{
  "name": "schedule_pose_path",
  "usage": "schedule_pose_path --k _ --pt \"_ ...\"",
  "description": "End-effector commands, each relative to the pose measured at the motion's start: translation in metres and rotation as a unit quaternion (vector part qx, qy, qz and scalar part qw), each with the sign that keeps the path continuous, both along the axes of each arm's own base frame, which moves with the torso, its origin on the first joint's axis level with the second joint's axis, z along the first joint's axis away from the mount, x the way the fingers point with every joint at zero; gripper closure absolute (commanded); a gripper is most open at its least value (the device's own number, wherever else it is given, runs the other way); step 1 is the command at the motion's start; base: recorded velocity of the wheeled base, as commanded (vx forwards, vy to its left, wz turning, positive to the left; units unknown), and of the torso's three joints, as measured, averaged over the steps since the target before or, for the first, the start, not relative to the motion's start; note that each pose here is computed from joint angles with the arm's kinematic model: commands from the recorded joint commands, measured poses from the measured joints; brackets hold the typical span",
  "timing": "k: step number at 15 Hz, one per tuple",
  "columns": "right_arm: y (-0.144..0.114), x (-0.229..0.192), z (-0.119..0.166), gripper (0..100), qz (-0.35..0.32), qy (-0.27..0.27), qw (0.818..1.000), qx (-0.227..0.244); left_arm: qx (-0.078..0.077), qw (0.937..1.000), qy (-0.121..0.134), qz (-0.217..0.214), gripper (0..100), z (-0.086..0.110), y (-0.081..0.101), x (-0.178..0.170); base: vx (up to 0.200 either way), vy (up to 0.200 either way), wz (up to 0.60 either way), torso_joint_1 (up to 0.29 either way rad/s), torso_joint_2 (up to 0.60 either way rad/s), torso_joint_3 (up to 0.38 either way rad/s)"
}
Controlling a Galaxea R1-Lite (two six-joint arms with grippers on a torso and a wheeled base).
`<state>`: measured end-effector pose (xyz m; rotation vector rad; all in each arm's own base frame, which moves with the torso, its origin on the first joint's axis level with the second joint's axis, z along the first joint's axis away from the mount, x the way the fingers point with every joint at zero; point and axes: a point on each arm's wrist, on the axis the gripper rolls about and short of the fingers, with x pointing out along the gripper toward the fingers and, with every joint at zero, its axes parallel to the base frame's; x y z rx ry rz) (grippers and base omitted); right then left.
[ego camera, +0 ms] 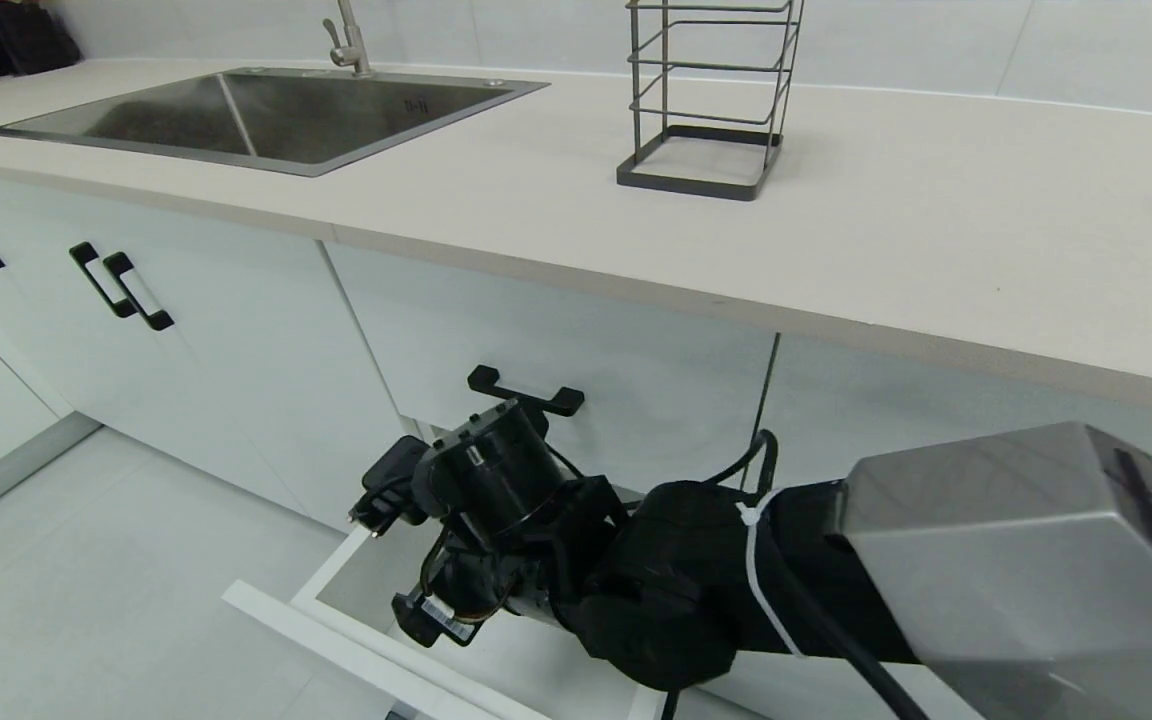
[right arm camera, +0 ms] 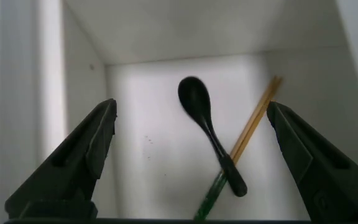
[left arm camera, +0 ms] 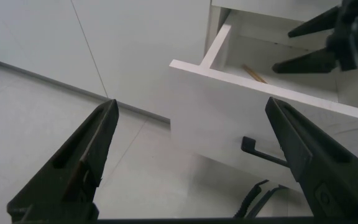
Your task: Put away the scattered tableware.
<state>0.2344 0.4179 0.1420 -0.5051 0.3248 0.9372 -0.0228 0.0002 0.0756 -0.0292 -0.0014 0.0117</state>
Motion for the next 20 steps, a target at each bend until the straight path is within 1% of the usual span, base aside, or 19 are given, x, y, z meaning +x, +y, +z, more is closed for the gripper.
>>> schedule_pose_path --k 1,3,4,6,9,10,13,15,17,18,19,20 --pt "-0.025 -0.022 0.046 0 0.008 -0.018 0.999 0.032 0.000 1.0000 0.000 0.000 0 0.000 0.000 0.000 0.000 0.000 0.00 0.000 0.00 0.000" --pt "-0.046 -0.034 0.064 0 0.008 -0.030 0.998 0.054 -0.001 1.0000 0.000 0.000 0 0.000 0.000 0.000 0.000 0.000 0.00 0.000 0.00 0.000" --pt "-0.061 -0.042 0.069 0 0.008 -0.033 0.998 0.059 0.000 1.0000 0.000 0.000 0 0.000 0.000 0.000 0.000 0.000 0.00 0.000 0.00 0.000" --pt "-0.085 -0.054 0.068 0 0.004 -0.038 0.997 0.066 0.000 1.0000 0.000 0.000 0 0.000 0.000 0.000 0.000 0.000 0.00 0.000 0.00 0.000" --pt "-0.125 -0.075 0.063 0 0.004 -0.078 0.989 0.125 -0.001 1.0000 0.000 0.000 0 0.000 0.000 0.000 0.000 0.000 0.00 0.000 0.00 0.000" --pt "-0.137 -0.081 0.060 0 0.005 -0.084 0.987 0.135 0.000 1.0000 0.000 0.000 0 0.000 0.000 0.000 0.000 0.000 0.00 0.000 0.00 0.000" --pt "-0.175 -0.101 0.049 0 0.012 -0.077 0.989 0.123 0.000 1.0000 0.000 0.000 0 0.000 0.000 0.000 0.000 0.000 0.00 0.000 0.00 0.000" --pt "-0.198 -0.112 0.048 0 0.023 -0.073 0.990 0.122 0.000 1.0000 0.000 0.000 0 0.000 0.000 0.000 0.000 0.000 0.00 0.000 0.00 0.000" --pt "-0.250 -0.128 0.038 0 -0.005 -0.078 0.991 0.110 0.000 1.0000 0.000 0.000 0 0.000 0.000 0.000 0.000 0.000 0.00 0.000 0.00 0.000" --pt "-0.273 -0.135 0.034 0 -0.022 -0.091 0.990 0.101 -0.001 1.0000 0.000 0.000 0 0.000 0.000 0.000 0.000 0.000 0.00 0.000 0.00 0.000" --pt "-0.279 -0.137 0.033 0 -0.026 -0.093 0.990 0.100 -0.001 1.0000 0.000 0.000 0 0.000 0.000 0.000 0.000 0.000 0.00 0.000 0.00 0.000" --pt "-0.313 -0.154 0.029 0 -0.048 -0.108 0.988 0.103 0.000 1.0000 0.000 0.001 0 0.000 0.000 0.000 0.000 0.000 0.00 0.000 0.00 0.000"
